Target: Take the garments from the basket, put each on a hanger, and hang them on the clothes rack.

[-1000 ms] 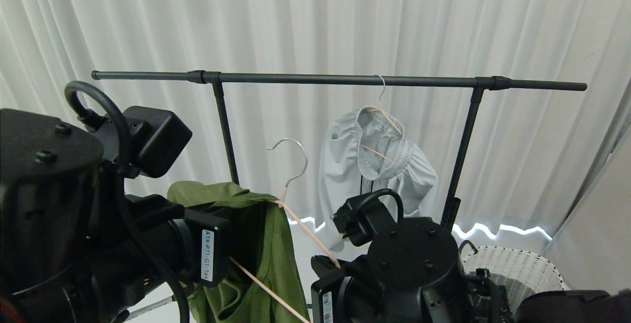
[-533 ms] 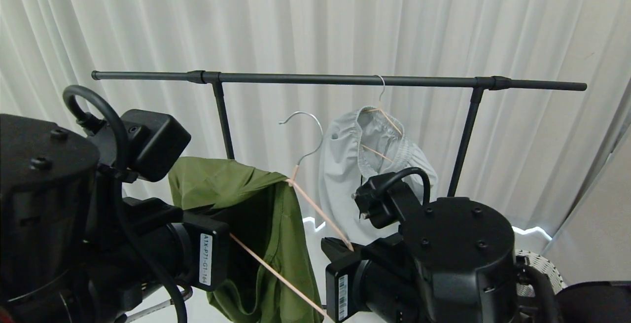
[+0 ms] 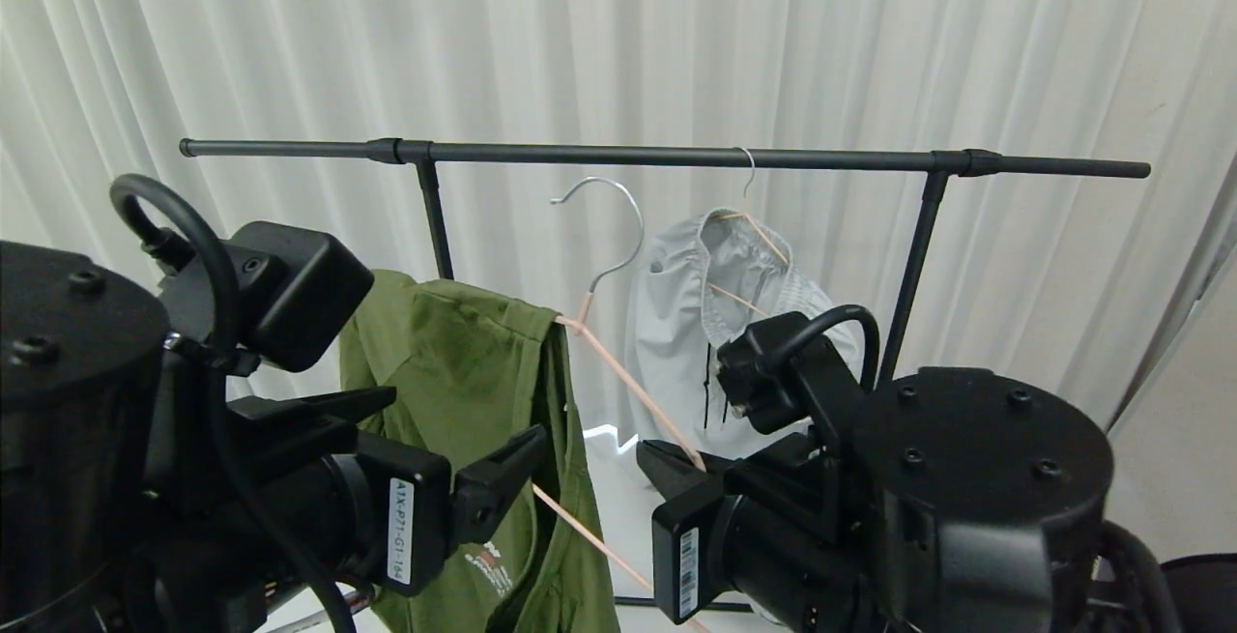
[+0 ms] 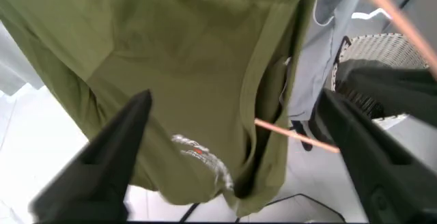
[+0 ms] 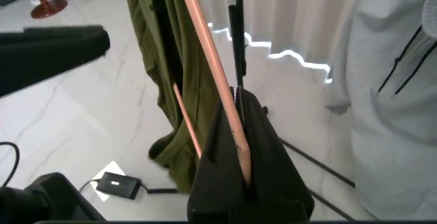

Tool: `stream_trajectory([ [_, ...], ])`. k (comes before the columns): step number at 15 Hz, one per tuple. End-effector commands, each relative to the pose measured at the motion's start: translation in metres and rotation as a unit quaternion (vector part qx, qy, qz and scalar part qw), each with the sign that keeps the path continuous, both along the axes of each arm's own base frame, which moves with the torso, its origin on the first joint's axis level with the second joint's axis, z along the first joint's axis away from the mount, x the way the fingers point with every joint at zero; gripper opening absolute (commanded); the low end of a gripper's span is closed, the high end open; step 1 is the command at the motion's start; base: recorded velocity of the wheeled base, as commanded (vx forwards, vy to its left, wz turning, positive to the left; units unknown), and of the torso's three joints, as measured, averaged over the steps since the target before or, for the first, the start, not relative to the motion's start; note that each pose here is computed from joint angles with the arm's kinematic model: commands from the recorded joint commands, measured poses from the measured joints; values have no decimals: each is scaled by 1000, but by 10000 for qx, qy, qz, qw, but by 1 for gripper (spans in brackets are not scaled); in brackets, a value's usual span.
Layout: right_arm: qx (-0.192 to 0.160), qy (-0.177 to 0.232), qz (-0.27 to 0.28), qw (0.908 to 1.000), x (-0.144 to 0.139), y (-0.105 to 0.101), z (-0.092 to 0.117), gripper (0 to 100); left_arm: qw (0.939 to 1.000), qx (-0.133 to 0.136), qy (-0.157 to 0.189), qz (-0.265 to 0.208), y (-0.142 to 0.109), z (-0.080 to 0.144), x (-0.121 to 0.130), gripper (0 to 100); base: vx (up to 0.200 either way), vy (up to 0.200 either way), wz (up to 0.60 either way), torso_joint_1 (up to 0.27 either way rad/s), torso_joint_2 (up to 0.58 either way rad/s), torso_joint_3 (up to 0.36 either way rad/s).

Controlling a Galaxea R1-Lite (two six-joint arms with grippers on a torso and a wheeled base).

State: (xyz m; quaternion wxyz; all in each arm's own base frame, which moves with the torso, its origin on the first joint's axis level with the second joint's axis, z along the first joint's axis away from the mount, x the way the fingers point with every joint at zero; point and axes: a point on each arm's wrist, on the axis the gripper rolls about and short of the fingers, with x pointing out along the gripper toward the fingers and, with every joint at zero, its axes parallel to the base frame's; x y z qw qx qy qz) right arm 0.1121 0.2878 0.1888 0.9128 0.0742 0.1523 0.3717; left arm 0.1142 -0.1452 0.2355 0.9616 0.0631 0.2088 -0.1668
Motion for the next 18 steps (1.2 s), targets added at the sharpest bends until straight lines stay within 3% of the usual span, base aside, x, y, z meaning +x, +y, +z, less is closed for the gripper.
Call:
stream_trajectory([
  [1, 12, -112, 27, 9999, -3, -9, -1, 0, 10000, 3, -10, -20, 8, -3, -6, 100, 0, 0, 0, 0, 0, 0],
  [4, -344, -358, 109, 9987, -9, -29, -12, 0, 9995, 201, -155, -160, 25, -7, -18, 100, 0, 0, 0, 0, 0, 0],
  [5, -636, -425, 216, 9968, -16, -45, -22, 0, 9967, 518, -389, -483, 37, -5, -26, 100, 0, 0, 0, 0, 0, 0],
  [7, -760, -429, 487, 9950, -24, -60, -32, 0, 9901, 552, -482, -1198, 49, -4, -35, 100, 0, 0, 0, 0, 0, 0],
  [10, -1236, -607, 1256, 9825, -38, -89, -47, 0, 9732, 1044, -599, -1958, 60, -13, -36, 100, 0, 0, 0, 0, 0, 0],
  [12, -1347, -694, 1513, 9768, -45, -98, -51, 0, 9640, 941, -598, -2415, 60, -12, -38, 100, 0, 0, 0, 0, 0, 0],
  [13, -1350, -717, 1660, 9742, -50, -98, -52, 0, 9566, 826, -542, -2741, 60, -14, -40, 100, 0, 0, 0, 0, 0, 0],
  [14, -1373, -725, 1777, 9718, -55, -97, -53, 0, 9409, 765, -514, -3260, 56, -17, -45, 100, 0, 0, 0, 0, 0, 0],
  [15, -1383, -734, 1913, 9690, -60, -95, -54, 0, 9304, 764, -476, -3554, 54, -19, -48, 100, 0, 0, 0, 0, 0, 0],
  [16, -1403, -736, 2020, 9665, -64, -92, -55, 0, 9265, 784, -409, -3658, 52, -23, -48, 100, 0, 0, 0, 0, 0, 0],
  [18, -1420, -745, 2164, 9630, -69, -87, -56, 0, 9127, 861, -313, -3983, 47, -30, -54, 100, 0, 0, 0, 0, 0, 0],
])
